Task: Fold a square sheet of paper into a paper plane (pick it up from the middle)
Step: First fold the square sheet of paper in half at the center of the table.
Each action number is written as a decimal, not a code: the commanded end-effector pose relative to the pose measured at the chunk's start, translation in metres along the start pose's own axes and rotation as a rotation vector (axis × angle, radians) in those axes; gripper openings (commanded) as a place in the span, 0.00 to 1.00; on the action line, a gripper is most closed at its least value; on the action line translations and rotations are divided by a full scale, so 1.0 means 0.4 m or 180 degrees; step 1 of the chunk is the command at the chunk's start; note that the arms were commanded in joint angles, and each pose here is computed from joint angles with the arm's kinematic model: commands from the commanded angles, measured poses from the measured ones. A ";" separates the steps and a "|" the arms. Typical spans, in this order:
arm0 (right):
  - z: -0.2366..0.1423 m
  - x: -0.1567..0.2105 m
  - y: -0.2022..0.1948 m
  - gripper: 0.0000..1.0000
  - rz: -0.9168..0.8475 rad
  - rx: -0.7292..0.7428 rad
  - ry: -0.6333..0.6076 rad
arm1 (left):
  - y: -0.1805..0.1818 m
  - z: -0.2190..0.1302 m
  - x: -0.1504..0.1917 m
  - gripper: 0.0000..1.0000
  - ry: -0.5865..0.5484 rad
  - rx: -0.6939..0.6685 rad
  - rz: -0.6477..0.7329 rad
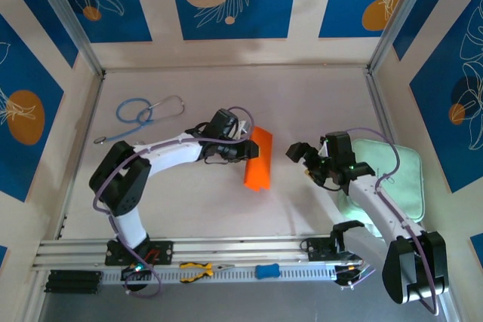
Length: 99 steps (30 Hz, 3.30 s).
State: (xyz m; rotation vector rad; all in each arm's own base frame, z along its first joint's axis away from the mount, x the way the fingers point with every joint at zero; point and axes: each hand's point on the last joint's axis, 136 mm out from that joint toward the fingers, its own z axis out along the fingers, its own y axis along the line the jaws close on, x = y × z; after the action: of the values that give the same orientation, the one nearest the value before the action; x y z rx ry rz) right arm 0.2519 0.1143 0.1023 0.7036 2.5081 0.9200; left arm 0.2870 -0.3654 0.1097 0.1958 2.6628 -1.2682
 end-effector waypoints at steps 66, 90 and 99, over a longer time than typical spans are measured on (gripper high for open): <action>0.127 0.114 0.098 0.90 -0.0221 -0.0508 0.0912 | 0.249 -0.011 0.044 0.50 0.0067 -0.1139 -0.0234; 0.140 0.124 0.088 0.92 -0.0217 -0.0415 0.0935 | 0.346 0.006 0.082 0.51 0.0243 -0.1613 -0.0419; 0.141 0.124 0.083 0.92 -0.0201 -0.0388 0.0931 | 0.371 -0.001 0.088 0.54 0.0302 -0.1964 -0.0472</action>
State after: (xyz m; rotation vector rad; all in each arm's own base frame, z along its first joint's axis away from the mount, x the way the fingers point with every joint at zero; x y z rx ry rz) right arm 0.2475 0.1891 0.0705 0.4783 2.6778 1.2124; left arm 0.2878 -0.3094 0.0252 0.0468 2.9485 -0.7212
